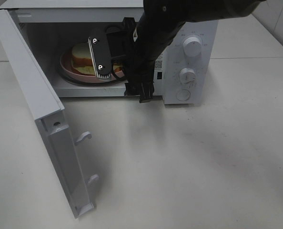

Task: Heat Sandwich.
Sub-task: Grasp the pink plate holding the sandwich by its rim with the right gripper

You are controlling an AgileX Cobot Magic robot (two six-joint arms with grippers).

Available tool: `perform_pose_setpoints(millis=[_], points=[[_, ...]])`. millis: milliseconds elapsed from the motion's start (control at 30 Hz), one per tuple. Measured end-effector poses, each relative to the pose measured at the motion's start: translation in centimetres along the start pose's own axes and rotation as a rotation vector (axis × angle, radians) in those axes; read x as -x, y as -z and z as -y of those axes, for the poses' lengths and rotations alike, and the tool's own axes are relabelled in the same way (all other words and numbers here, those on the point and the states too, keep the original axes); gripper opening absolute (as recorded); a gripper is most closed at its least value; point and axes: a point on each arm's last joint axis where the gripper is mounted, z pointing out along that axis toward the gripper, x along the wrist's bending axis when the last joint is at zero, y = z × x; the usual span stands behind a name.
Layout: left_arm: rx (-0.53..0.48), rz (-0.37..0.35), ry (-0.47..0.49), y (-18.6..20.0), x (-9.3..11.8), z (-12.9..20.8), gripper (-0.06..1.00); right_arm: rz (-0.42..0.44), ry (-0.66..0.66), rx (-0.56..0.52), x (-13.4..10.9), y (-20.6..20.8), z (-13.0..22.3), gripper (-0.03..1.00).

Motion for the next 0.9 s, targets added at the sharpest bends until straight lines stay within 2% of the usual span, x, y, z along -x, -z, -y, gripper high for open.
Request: perform_pose_setpoints(millis=[467,900], points=[[0.0,0.0,0.0,0.0,0.0,0.0,0.97,-0.004,-0.038,-0.003,1.4,-5.2,-1.0,0.77],[0.0,0.0,0.0,0.0,0.0,0.0,0.97,0.021,-0.098,0.003,3.2,-8.5,-1.9,0.77]])
